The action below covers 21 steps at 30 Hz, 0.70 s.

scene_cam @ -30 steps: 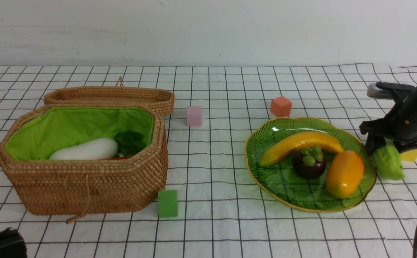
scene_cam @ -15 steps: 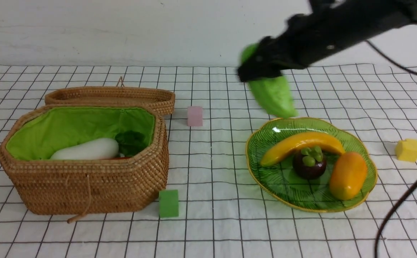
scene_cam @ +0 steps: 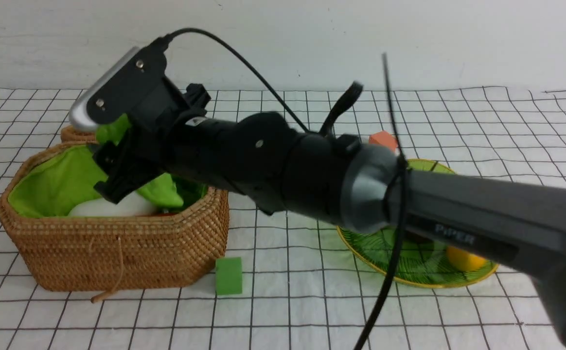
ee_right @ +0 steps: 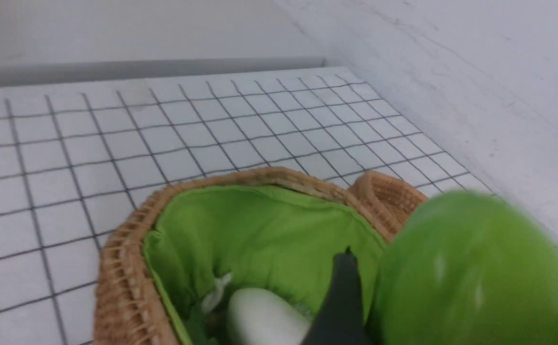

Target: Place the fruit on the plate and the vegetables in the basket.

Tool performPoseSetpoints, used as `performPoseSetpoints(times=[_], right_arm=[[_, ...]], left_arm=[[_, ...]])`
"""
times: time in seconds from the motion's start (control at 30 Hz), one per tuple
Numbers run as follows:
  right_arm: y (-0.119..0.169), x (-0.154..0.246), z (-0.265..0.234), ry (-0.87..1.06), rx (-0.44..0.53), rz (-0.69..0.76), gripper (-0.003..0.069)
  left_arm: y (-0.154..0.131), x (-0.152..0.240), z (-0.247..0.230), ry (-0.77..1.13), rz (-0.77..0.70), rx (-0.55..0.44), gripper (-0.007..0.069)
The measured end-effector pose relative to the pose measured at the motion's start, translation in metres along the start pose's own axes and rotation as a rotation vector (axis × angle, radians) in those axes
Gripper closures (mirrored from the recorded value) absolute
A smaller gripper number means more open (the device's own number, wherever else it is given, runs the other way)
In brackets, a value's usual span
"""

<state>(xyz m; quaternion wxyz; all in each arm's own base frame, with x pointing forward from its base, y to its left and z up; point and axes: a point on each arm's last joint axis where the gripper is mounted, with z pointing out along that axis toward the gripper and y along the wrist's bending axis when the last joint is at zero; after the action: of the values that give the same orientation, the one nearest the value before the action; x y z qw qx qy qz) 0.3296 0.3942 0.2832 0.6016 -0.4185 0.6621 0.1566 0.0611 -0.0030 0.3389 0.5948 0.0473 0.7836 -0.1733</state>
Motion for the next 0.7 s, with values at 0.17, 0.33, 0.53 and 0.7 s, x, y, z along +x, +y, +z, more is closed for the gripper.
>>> performPoseSetpoints(times=[0.17, 0.33, 0.53, 0.7], right_arm=[[0.008, -0.004, -0.002, 0.009, 0.045, 0.019, -0.0015], [-0.001, -0.050, -0.038, -0.057, 0.072, 0.182, 0.0032], [-0.022, -0.108, -0.141, -0.131, 0.215, 0.112, 0.0095], [-0.038, -0.100, -0.212, -0.068, 0.337, 0.080, 0.0104]], left_arm=[[0.000, 0.000, 0.000, 0.001, -0.002, 0.002, 0.0587], [0.000, 0.000, 0.000, 0.003, -0.005, 0.005, 0.0585], [-0.003, 0.000, 0.000, 0.000, -0.017, 0.030, 0.0582], [-0.008, -0.003, 0.000, -0.036, -0.025, 0.092, 0.0582]])
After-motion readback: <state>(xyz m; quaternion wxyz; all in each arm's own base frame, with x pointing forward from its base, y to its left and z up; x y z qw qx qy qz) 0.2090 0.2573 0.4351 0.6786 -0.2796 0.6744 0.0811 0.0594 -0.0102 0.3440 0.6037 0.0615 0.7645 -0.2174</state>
